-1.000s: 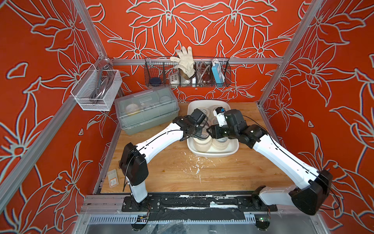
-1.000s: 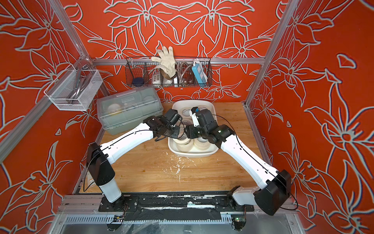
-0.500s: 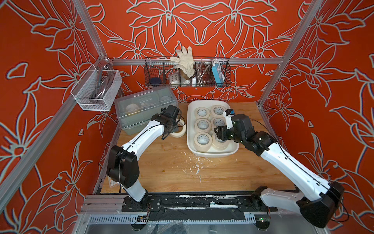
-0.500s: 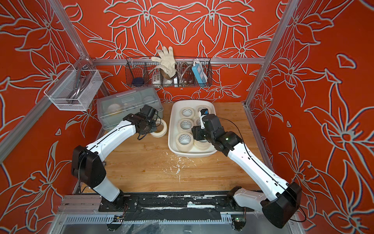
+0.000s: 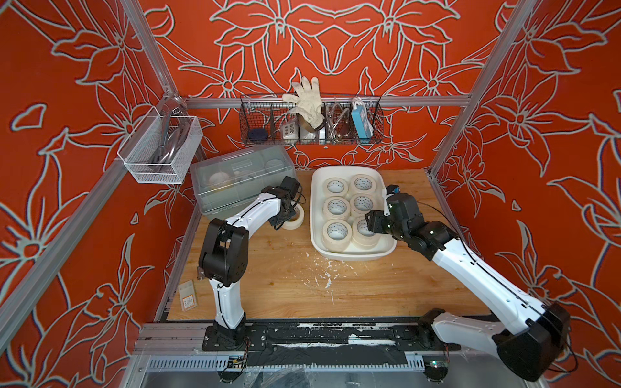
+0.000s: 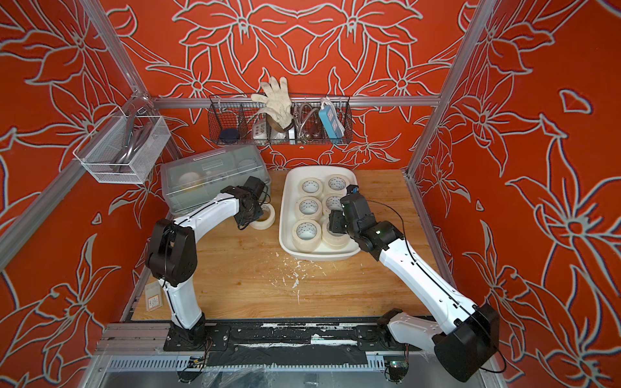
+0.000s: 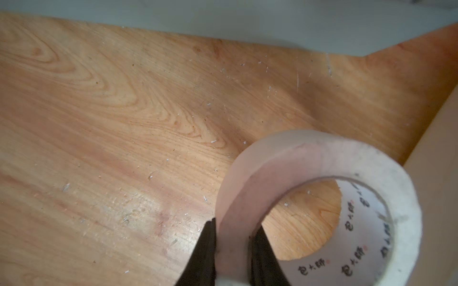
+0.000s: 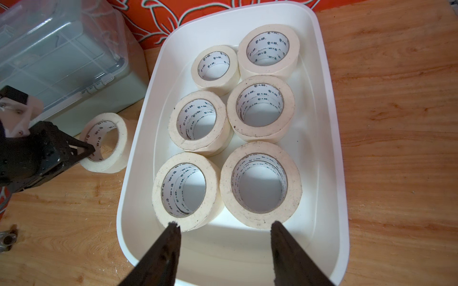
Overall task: Take out the art tape in the storage box
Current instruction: Place the art tape at the center of the board.
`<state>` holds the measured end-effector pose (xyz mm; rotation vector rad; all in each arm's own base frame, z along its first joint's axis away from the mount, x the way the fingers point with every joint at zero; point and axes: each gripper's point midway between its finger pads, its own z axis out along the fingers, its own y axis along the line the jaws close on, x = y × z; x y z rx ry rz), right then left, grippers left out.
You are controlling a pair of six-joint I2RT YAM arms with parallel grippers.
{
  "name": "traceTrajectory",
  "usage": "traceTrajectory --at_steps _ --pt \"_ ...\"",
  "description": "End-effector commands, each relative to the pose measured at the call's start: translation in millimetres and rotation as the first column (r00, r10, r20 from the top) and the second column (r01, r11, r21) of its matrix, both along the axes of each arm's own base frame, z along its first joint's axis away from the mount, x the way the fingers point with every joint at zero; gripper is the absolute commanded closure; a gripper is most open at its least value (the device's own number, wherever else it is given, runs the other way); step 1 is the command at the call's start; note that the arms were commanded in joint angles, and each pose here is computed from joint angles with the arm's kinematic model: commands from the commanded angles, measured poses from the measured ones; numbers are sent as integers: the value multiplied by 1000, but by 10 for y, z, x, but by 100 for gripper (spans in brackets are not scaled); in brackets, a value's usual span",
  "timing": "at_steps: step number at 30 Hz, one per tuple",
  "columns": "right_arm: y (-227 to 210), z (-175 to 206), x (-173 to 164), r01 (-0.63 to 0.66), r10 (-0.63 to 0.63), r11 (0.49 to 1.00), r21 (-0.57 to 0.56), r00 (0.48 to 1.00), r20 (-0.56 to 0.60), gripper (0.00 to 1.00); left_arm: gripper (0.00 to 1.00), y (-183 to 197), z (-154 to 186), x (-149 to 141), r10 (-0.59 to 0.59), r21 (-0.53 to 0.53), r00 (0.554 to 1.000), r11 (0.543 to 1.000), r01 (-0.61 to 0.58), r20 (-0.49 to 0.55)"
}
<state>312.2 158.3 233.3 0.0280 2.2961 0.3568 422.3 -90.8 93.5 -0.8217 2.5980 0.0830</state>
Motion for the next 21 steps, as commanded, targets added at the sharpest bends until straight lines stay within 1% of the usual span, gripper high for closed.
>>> traceTrajectory --at_steps 1,5,12,18,21 --pt "-54 -73 -8 40 -39 999 35 999 -30 39 100 -16 11 157 33 -38 999 999 -32 33" --pt "-109 -156 0 74 -71 996 48 996 -62 38 100 -35 -148 212 35 -67 999 997 -35 11" --pt "-145 -219 14 90 -84 994 64 992 -90 38 99 3 -313 263 47 -69 999 996 -47 -8" --pt "-141 -242 34 89 -80 992 84 991 -104 38 85 13 -364 277 50 -72 999 996 -51 -14" --pt "-136 -245 48 95 -84 990 101 990 -109 37 80 15 -370 275 49 -73 999 996 -50 -15"
